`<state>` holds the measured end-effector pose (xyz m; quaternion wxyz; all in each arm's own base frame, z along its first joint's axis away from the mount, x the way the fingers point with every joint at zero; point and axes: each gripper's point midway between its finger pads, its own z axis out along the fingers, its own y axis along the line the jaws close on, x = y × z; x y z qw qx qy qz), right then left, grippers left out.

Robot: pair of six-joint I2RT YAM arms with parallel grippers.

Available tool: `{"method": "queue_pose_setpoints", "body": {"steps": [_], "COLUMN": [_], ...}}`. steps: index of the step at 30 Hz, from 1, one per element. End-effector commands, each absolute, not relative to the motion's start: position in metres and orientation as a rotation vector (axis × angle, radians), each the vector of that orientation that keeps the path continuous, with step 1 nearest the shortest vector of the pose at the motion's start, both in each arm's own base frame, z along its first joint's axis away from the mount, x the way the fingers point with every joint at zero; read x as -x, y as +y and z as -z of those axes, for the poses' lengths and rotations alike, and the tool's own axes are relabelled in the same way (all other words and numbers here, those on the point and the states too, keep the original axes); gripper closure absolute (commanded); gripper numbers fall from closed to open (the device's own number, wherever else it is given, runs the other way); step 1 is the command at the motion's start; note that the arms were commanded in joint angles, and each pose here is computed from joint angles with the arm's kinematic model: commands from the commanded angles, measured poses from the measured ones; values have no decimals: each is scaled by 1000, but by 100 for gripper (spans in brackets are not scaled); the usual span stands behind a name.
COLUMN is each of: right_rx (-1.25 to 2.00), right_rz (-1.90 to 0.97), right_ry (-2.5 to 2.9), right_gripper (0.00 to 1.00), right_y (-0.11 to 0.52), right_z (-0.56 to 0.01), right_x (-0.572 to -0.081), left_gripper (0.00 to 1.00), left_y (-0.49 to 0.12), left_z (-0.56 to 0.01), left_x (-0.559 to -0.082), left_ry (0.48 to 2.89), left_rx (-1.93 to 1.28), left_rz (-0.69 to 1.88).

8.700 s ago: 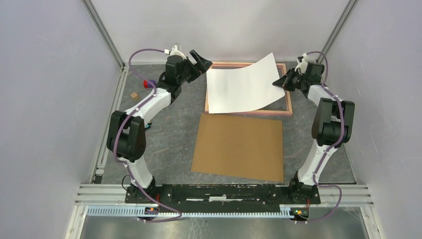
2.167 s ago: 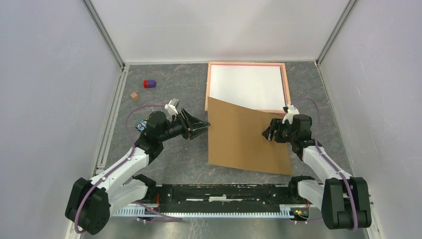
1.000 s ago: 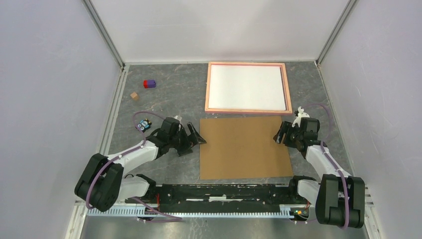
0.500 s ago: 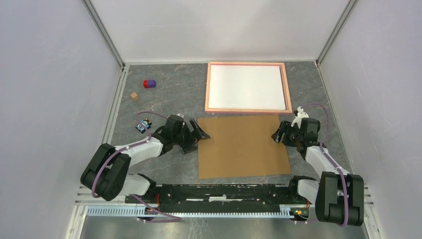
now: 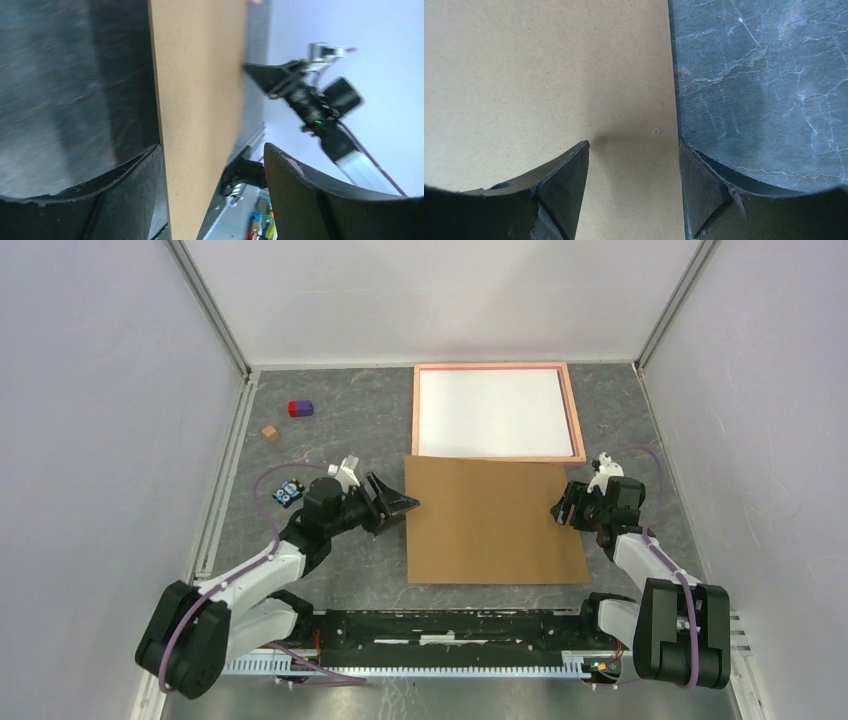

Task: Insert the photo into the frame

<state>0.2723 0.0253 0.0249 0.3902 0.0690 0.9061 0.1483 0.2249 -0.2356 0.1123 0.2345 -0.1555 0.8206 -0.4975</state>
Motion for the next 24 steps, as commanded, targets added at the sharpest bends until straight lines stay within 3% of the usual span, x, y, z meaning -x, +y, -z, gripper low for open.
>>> {"method": "queue_pose_setpoints", "body": {"steps": [1, 7, 10, 15, 19, 24], "right_rx": [-158, -152, -154, -151, -121, 8], "right_rz": [-699, -707, -717, -697, -641, -562], "right_ry": [2455, 2428, 2423, 2423, 2413, 2420], "right_gripper": [30, 30, 31, 30, 30, 26], "right_y": [75, 76, 78, 76, 73, 86], "right_z": [-6, -13, -14, -14, -18, -29], "right_x": [-224, -228, -228, -227, -232, -237], "left_gripper": [23, 32, 44, 58, 63, 87], "left_y": [-266, -267, -269, -249, -233, -234], "left_z": [-236, -252, -246, -198, -177, -168], "left_x": [-206, -207, -210, -218, -221, -225], "left_ry": [1927, 1920, 1959, 2209, 2259, 2284], "left_rx": [122, 177, 210, 307, 344, 347], "left_rz": [1766, 1805, 1811, 1453, 1284, 1263]}}
